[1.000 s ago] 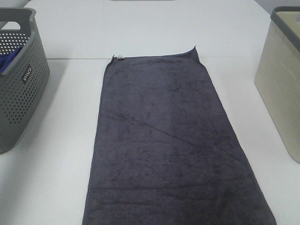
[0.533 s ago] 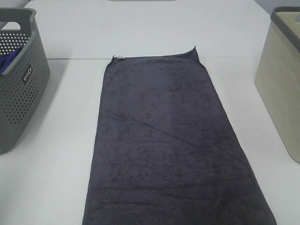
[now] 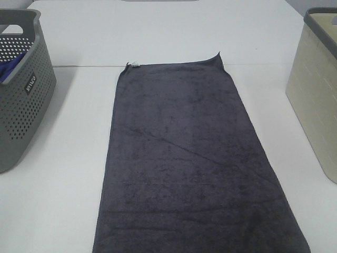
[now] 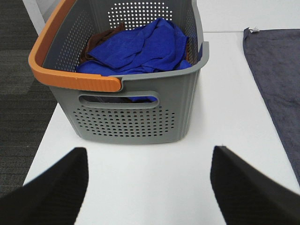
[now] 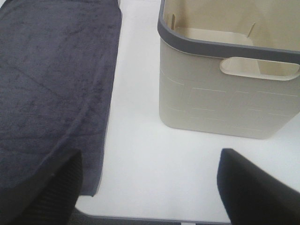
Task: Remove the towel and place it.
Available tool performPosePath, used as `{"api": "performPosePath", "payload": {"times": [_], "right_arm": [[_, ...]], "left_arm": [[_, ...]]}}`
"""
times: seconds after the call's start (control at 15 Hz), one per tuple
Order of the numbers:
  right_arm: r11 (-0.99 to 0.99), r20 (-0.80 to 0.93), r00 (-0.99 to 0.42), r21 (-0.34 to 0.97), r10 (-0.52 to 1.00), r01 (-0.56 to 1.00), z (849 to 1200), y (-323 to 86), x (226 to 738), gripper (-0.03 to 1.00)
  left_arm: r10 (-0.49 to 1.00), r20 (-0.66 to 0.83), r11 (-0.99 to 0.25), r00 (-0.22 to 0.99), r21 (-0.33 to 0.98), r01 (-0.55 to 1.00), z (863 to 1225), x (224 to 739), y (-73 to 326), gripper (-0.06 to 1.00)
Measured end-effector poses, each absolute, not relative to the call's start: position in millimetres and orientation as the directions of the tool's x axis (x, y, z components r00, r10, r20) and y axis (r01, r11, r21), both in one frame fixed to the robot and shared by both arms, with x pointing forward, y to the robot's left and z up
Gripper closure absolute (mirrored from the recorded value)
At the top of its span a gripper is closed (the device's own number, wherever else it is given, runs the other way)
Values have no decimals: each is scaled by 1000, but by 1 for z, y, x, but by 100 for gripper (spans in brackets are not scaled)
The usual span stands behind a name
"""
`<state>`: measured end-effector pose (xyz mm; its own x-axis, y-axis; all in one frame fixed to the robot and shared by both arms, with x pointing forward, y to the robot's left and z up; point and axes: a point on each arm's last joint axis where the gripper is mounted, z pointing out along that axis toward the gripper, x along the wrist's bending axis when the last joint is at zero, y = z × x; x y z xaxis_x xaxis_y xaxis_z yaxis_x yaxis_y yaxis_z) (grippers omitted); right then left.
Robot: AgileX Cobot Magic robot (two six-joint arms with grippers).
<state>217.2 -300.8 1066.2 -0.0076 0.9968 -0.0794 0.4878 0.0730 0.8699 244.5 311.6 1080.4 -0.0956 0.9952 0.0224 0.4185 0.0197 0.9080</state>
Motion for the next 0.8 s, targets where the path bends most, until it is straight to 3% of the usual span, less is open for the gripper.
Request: {"api": "performPosePath", "payload": {"times": [0.33, 0.8], "right_arm": [[101, -104, -20, 881, 994, 463, 1054, -301, 230, 19], [102, -103, -21, 885, 994, 455, 1052, -301, 233, 20]], "left_arm": [[995, 51, -12, -84, 913, 408, 1059, 233, 312, 26], [999, 27, -8, -41, 910, 414, 1057, 233, 308, 26]]}}
